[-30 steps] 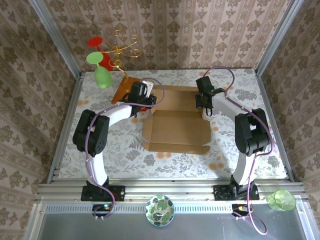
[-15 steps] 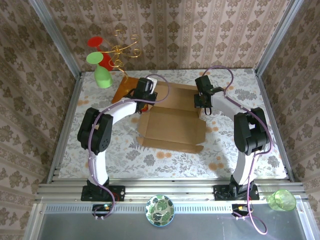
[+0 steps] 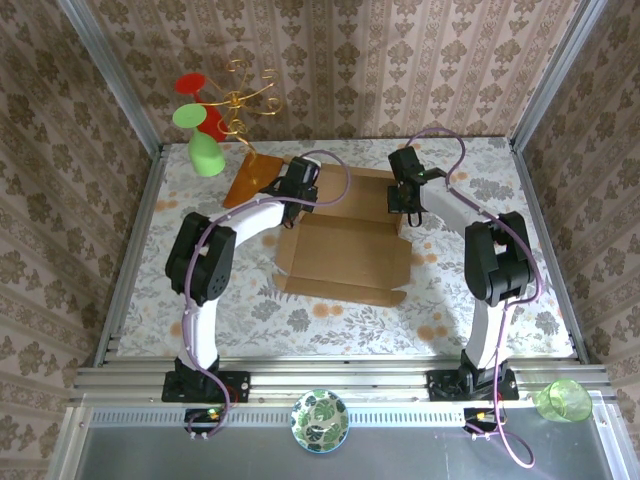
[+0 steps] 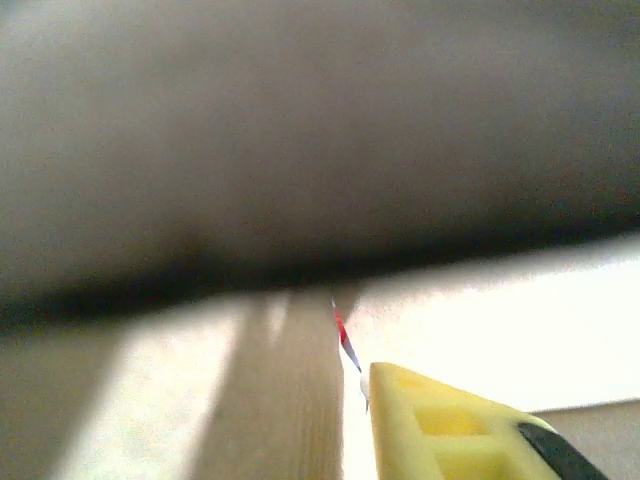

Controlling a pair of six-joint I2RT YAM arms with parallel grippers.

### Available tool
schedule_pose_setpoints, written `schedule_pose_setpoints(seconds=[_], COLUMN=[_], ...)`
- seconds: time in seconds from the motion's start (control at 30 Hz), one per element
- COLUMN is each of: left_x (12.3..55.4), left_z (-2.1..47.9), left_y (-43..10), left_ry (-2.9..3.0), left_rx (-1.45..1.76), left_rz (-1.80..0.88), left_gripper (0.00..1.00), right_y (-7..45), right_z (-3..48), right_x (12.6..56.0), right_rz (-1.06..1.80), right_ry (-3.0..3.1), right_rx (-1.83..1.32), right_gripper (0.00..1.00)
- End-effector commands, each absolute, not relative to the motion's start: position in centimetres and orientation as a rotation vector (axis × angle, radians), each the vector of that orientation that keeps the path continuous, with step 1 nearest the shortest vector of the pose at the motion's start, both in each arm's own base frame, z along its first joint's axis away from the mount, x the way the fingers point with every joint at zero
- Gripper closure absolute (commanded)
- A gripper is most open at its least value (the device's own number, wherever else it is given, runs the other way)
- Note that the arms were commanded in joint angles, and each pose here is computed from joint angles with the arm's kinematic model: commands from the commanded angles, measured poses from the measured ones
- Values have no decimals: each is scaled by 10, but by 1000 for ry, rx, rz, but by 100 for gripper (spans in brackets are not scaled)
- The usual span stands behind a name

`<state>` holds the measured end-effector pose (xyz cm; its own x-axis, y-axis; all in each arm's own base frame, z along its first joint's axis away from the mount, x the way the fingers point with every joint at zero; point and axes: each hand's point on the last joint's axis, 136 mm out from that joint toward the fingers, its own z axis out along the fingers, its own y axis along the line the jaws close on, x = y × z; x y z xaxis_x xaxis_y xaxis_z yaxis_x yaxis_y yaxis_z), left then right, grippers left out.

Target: Fold the paper box

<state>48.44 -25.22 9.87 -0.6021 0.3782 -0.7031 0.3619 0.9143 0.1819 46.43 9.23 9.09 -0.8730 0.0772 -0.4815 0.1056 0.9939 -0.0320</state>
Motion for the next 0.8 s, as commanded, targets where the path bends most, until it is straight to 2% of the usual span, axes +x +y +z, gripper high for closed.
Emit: schedule_pose_setpoints(seconds=[0.0, 0.1, 0.17, 0.23, 0.53, 0.63, 0.77], left_x=[475, 475, 476, 476, 473, 472, 470], left_z=[81, 76, 73, 70, 70, 80, 106], left_y=[-253, -251, -250, -247, -250, -253, -258], left_ry=[2351, 2369, 2380, 2397, 2404, 2394, 2391], left_rx=[569, 575, 574, 566, 549, 548, 510], left_rz=[-47, -48, -37, -10, 64, 37, -38], left_gripper=[69, 69, 82, 99, 100, 73, 56], right_y=[88, 89, 88, 85, 79, 79, 78], right_z=[46, 46, 47, 47, 45, 46, 46], right_x=[424, 425, 426, 425, 420, 420, 420], right_rz=[-113, -106, -111, -136, -187, -186, -175], right_ry=[2863, 2864, 2863, 2865, 2865, 2865, 2870], right_rx=[130, 131, 131, 145, 227, 226, 236], right_gripper=[100, 100, 100, 100, 100, 100, 100])
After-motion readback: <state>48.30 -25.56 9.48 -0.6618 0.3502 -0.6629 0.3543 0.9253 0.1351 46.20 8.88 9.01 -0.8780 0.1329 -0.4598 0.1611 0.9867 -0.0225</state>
